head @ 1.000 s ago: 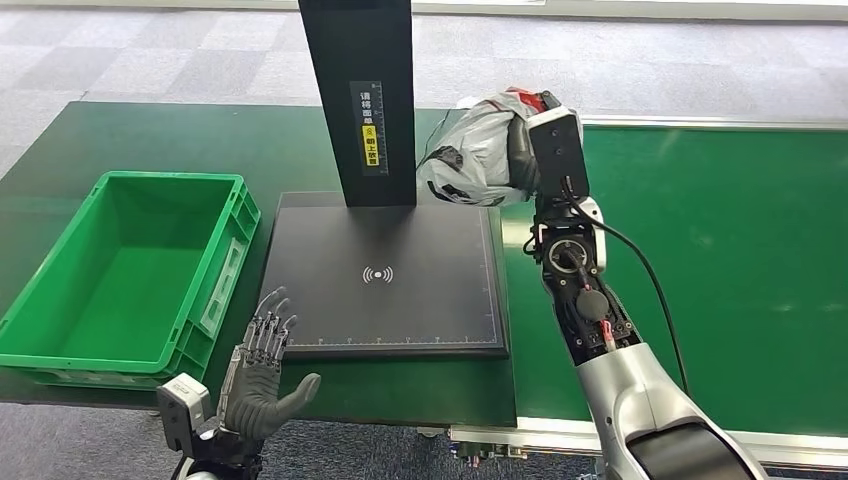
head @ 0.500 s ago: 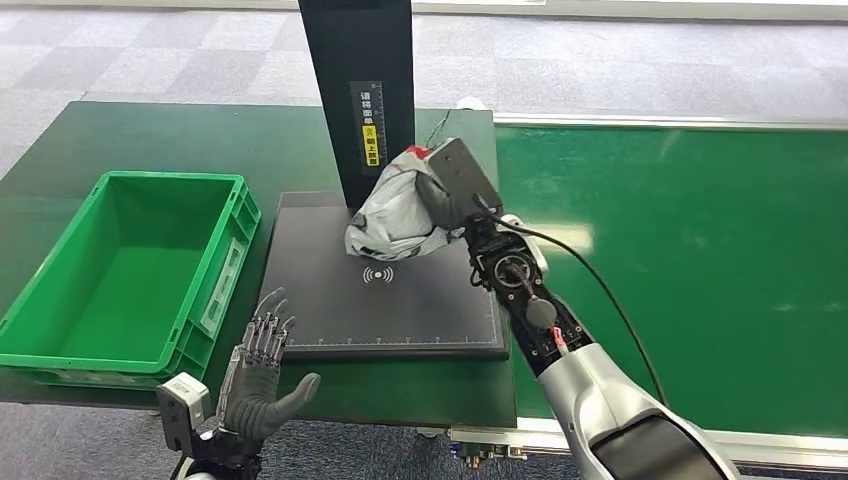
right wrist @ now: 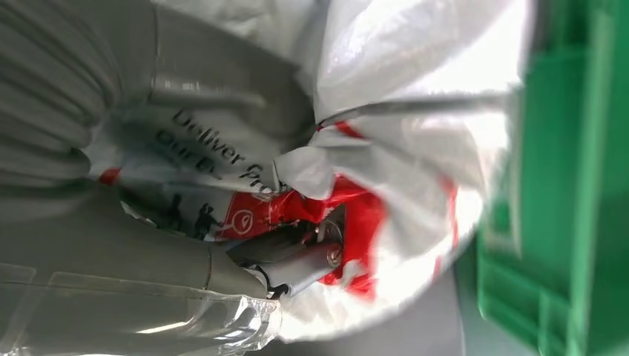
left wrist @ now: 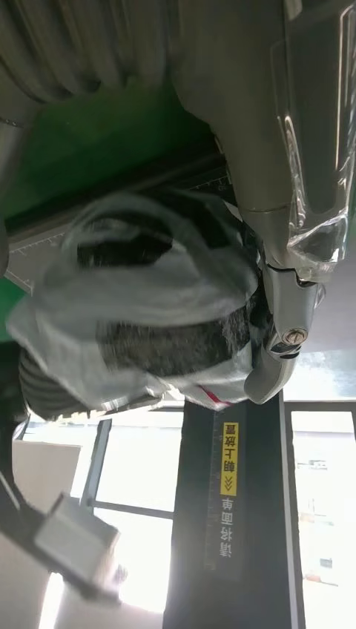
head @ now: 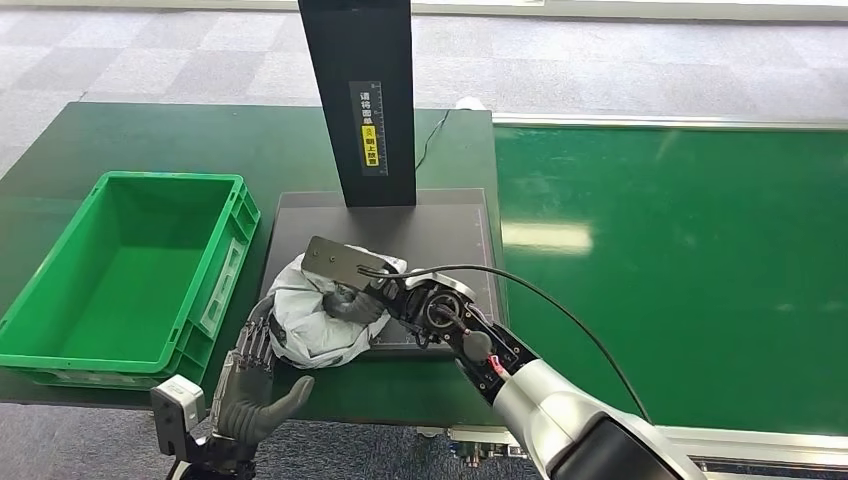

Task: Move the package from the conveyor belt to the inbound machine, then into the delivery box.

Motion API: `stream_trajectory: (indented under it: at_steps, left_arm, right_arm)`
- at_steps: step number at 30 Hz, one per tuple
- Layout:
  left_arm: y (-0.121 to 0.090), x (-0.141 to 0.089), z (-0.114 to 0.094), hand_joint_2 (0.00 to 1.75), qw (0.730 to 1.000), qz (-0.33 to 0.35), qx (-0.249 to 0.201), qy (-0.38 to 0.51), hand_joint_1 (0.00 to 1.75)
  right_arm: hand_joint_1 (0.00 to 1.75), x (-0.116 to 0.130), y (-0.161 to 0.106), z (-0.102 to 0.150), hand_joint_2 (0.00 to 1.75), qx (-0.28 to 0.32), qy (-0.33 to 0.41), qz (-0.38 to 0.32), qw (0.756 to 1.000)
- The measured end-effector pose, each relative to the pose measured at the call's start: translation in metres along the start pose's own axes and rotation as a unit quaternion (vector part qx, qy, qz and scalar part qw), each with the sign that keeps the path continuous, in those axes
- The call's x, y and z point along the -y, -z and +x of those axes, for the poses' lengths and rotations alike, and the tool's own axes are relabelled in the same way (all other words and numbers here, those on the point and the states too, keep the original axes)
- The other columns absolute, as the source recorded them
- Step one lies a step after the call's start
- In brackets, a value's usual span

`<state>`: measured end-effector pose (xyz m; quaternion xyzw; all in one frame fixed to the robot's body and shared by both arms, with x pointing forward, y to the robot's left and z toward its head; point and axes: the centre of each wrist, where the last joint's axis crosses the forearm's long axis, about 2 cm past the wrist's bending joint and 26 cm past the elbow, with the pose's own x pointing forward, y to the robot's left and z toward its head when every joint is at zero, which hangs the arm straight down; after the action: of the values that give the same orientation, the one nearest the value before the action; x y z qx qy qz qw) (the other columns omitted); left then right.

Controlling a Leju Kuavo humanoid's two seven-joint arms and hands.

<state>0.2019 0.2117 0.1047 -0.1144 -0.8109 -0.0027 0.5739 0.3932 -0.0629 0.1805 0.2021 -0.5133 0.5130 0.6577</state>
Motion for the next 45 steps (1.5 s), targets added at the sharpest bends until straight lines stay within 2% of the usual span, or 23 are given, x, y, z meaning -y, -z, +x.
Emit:
stream_trajectory:
  at_steps: [5, 9, 13, 17, 23, 32, 37, 40, 45]
  left_arm:
    - [-0.003, -0.001, 0.002, 1.75, 1.000, 0.007, -0.003, 0.003, 0.00]
    - [-0.004, -0.001, 0.005, 1.75, 1.000, 0.009, -0.002, 0.004, 0.00]
    - [-0.006, -0.002, 0.007, 1.75, 1.000, 0.010, 0.000, 0.008, 0.00]
    - [-0.010, -0.005, 0.010, 1.75, 1.000, 0.017, 0.006, 0.018, 0.00]
    - [-0.018, -0.012, 0.012, 1.75, 0.999, 0.029, 0.012, 0.031, 0.00]
    - [-0.025, -0.017, 0.017, 1.75, 0.998, 0.023, 0.015, 0.052, 0.00]
    - [-0.024, -0.018, 0.020, 1.75, 0.996, 0.008, 0.003, 0.092, 0.00]
    - [-0.017, -0.017, 0.020, 1.75, 0.990, -0.005, -0.007, 0.140, 0.00]
    - [0.018, -0.016, 0.015, 1.75, 0.972, -0.012, -0.014, 0.233, 0.00]
  right_arm:
    - [0.00, -0.002, 0.001, -0.002, 1.75, -0.018, -0.025, -0.001, 1.000]
    - [0.00, 0.007, -0.003, -0.006, 1.75, 0.000, -0.015, -0.030, 0.999]
    - [0.00, 0.021, -0.017, -0.024, 1.75, 0.058, 0.037, -0.067, 0.995]
    - [0.00, 0.023, -0.041, -0.058, 1.75, 0.155, 0.123, -0.110, 0.974]
    - [0.00, -0.006, -0.082, -0.108, 1.75, 0.245, 0.203, -0.183, 0.930]
    - [0.00, -0.064, -0.147, -0.145, 1.75, 0.290, 0.233, -0.282, 0.884]
    - [0.00, -0.086, -0.175, -0.147, 1.75, 0.313, 0.244, -0.327, 0.858]
    - [0.00, -0.094, -0.185, -0.141, 1.75, 0.324, 0.241, -0.339, 0.850]
    - [0.00, -0.098, -0.187, -0.127, 1.75, 0.342, 0.230, -0.331, 0.849]
